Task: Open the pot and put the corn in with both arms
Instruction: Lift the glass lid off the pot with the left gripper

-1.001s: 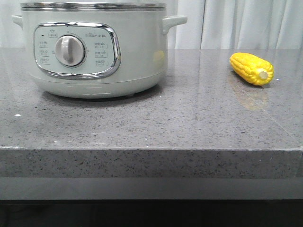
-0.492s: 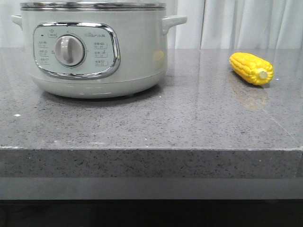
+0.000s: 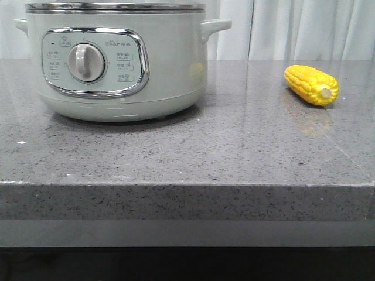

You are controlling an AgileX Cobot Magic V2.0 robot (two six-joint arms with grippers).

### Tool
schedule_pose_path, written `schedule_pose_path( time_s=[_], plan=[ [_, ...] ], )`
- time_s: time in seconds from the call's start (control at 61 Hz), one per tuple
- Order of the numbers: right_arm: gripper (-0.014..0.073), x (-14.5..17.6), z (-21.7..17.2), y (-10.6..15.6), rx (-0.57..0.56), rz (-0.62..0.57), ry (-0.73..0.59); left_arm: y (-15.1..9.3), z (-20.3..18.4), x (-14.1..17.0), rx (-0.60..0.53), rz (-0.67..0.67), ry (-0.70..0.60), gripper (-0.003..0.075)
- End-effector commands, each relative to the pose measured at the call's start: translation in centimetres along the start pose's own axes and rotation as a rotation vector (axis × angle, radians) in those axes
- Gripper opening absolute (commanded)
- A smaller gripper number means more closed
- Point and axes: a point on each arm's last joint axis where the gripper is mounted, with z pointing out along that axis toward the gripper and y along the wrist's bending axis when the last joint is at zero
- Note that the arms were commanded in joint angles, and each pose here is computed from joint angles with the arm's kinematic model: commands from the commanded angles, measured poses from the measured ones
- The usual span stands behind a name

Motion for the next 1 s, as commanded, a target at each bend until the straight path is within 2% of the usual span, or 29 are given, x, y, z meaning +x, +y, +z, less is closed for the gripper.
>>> schedule_pose_path(
  time_s=[0.0,0.131,0.295,0.443,0.705,0.837,0.984],
  plan=[
    [0.0491,-1.7,-0.2,0.0,0.003,-0.009,-0.099,-0.2,-1.2,-2.6,0.001,-0.014,-0.132,0.0244],
    [0.0491,-1.7,-0.2,0.0,0.003,-0.009,-0.099,-0.2,-1.2,-2.6,0.001,-0.014,-0.132,0.0167],
    [0.0491,-1.7,-0.2,0.0,0.003,-0.009,-0.099,-0.2,-1.6,-3.1,0.0,-0.014,-0.169,0.0165],
    [0.0491,-1.7,-0.2,0.0,0.003,-0.009,-0.099,-0.4,-3.5,-5.8,0.008,-0.014,-0.253,0.0165],
    [0.0491,-1.7,-0.2,0.0,0.003,-0.009,-0.099,-0.5,-9.3,-10.9,0.014,-0.009,-0.402,0.0165],
    [0.0491,-1.7,-0.2,0.0,0.003,-0.009,-0.099,0.9,-13.5,-12.3,-0.03,-0.009,-0.434,0.0165],
    [0.0491,-1.6,-0.2,0.0,0.003,-0.009,-0.097,2.8,-17.9,-12.5,-0.11,-0.011,-0.413,0.0165]
  ],
)
